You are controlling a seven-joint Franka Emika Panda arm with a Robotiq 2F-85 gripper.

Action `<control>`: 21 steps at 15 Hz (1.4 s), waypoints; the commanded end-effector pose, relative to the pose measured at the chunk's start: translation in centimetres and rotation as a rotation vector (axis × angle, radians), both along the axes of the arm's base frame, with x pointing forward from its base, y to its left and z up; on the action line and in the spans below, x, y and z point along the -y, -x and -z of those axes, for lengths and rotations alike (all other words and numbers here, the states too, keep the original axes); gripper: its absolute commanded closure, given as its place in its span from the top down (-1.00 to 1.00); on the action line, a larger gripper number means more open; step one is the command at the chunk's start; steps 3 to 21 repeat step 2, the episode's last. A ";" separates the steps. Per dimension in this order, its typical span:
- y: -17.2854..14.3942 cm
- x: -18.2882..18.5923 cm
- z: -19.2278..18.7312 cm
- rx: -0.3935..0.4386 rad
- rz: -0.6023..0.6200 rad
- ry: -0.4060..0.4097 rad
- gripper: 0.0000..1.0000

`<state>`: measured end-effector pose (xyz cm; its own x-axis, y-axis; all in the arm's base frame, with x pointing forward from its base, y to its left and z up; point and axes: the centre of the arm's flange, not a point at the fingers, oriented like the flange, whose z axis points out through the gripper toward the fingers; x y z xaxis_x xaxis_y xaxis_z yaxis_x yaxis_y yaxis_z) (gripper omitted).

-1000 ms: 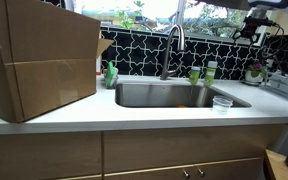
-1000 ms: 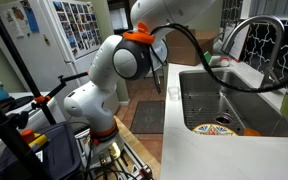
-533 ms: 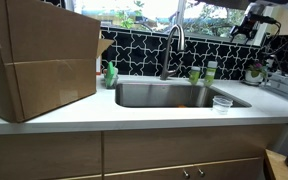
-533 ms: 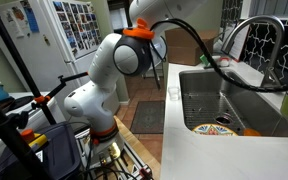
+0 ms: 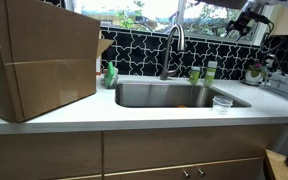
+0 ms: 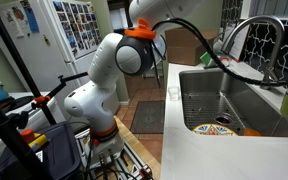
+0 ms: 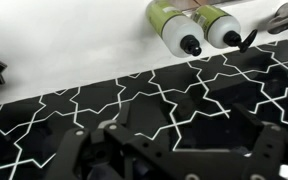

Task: Pour some of the liquid from the bottle on the right in the sink

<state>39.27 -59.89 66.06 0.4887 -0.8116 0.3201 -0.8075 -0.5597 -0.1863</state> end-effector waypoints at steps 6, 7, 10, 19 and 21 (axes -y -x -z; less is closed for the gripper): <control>0.0 0.0 0.0 0.002 -0.001 -0.001 1.00; 0.0 0.0 0.0 0.002 -0.001 -0.001 1.00; 0.0 0.0 0.0 0.002 -0.001 -0.001 1.00; 0.0 0.0 0.0 0.002 -0.001 -0.001 1.00; 0.0 0.0 0.0 0.002 -0.001 -0.001 1.00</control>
